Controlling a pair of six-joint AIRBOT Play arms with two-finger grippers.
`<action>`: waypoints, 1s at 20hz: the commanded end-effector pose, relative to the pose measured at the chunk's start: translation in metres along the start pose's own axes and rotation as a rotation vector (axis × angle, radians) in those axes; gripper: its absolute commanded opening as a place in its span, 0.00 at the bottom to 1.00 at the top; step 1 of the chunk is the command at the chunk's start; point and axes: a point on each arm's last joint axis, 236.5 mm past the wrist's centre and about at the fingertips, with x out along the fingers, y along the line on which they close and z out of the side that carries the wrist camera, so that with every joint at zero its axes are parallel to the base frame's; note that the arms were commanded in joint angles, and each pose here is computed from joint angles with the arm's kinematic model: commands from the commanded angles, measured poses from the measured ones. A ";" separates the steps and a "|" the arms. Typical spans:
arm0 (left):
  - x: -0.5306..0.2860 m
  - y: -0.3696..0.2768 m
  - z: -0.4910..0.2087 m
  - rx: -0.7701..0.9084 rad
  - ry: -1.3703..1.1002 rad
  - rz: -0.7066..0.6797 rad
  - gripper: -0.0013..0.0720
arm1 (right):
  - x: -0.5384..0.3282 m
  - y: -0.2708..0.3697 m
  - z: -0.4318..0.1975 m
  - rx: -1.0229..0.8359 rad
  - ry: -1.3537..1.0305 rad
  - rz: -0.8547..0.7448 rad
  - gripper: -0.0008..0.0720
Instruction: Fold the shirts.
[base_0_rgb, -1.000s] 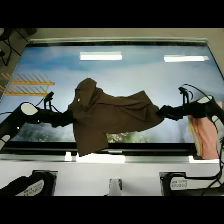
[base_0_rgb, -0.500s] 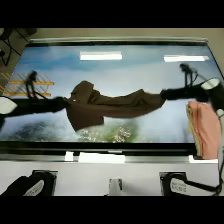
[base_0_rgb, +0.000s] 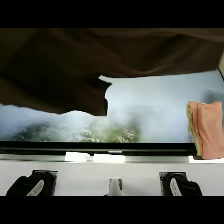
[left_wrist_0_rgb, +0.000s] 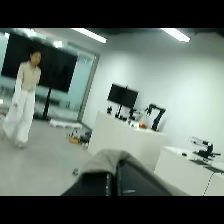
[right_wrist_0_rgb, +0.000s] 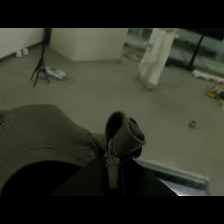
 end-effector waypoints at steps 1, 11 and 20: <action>-0.033 -0.034 0.030 0.053 -0.037 -0.046 0.07 | -0.075 -0.009 0.034 -0.062 -0.078 -0.129 0.05; 0.003 0.100 -0.169 0.055 0.627 0.263 0.07 | -0.090 0.032 -0.234 -0.018 1.024 0.171 0.04; 0.033 0.255 -0.439 -0.133 0.912 0.472 0.07 | 0.031 0.069 -0.441 0.271 1.123 0.155 0.04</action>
